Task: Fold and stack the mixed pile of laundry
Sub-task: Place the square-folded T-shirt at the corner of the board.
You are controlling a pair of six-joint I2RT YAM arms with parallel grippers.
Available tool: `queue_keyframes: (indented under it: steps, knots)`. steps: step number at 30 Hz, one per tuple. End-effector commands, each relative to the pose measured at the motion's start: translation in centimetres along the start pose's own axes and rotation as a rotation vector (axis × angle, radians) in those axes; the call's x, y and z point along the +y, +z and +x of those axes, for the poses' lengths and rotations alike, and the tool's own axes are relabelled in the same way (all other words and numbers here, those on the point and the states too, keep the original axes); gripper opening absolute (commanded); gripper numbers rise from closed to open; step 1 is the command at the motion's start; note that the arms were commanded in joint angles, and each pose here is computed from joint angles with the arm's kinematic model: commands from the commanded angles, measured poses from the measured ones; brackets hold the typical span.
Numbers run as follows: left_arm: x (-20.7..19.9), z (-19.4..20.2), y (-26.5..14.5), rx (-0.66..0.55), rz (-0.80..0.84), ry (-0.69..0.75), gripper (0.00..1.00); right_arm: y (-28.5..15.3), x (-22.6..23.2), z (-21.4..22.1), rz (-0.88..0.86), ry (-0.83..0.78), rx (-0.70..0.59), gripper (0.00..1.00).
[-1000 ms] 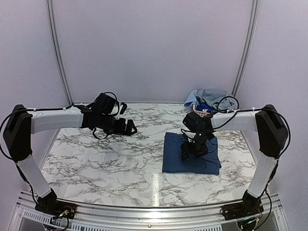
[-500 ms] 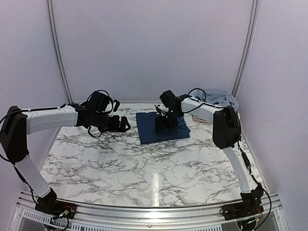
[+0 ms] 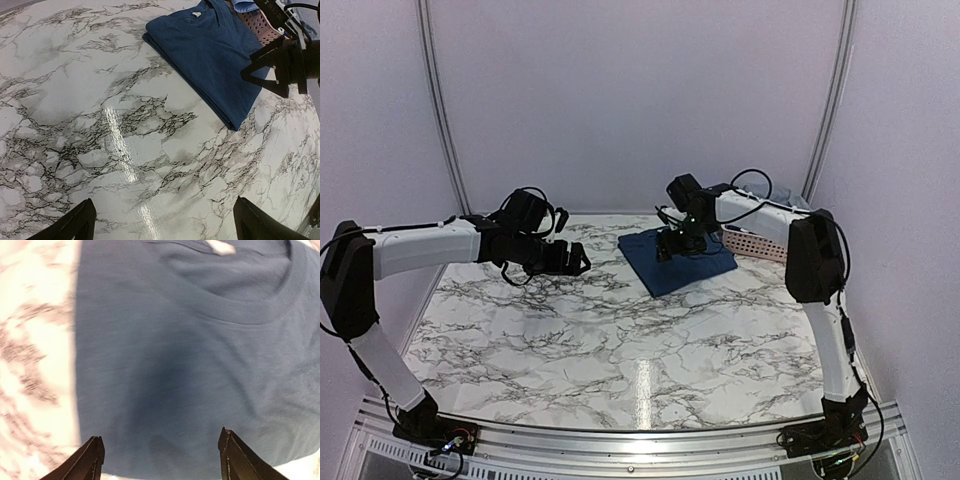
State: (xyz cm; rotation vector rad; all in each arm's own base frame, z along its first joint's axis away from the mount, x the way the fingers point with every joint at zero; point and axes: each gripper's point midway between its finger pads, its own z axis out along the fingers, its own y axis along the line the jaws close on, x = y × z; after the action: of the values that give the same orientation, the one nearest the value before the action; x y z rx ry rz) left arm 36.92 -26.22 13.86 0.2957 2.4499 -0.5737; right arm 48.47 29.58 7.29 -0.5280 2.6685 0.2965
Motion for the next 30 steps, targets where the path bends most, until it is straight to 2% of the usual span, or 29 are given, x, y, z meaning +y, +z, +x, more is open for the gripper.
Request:
queue_keyframes:
  steps: [1, 8, 12, 17, 20, 25, 30]
  knots:
    - [0.4, -0.1, -0.8, 0.0, -0.012, 0.005, 0.99, -1.4, 3.6, 1.2, 0.047, -0.117, 0.002, 0.74]
    - [0.6, -0.1, -1.3, -0.008, -0.026, 0.006, 0.99, -0.7, 5.6, 7.7, -0.005, -0.1, 0.148, 0.62]
    - [0.6, 0.0, -1.2, -0.004, -0.027, 0.003, 0.99, 0.9, 6.7, 8.5, -0.076, -0.064, 0.151, 0.6]
    - [0.7, 0.2, -1.0, 0.002, -0.029, 0.001, 0.99, 3.9, 7.8, 6.2, -0.114, -0.053, 0.118, 0.61]
    - [0.9, 0.3, -1.2, 0.002, -0.037, 0.006, 0.99, 4.7, 7.8, 3.2, -0.111, -0.05, 0.068, 0.61]
    - [1.1, 0.3, -1.6, -0.003, -0.047, 0.006, 0.99, 6.0, 6.0, 0.0, -0.117, 0.0, 0.007, 0.61]
    - [1.1, 0.3, -1.5, -0.001, -0.043, 0.002, 0.99, 4.2, 5.9, -2.0, -0.173, -0.002, -0.039, 0.61]
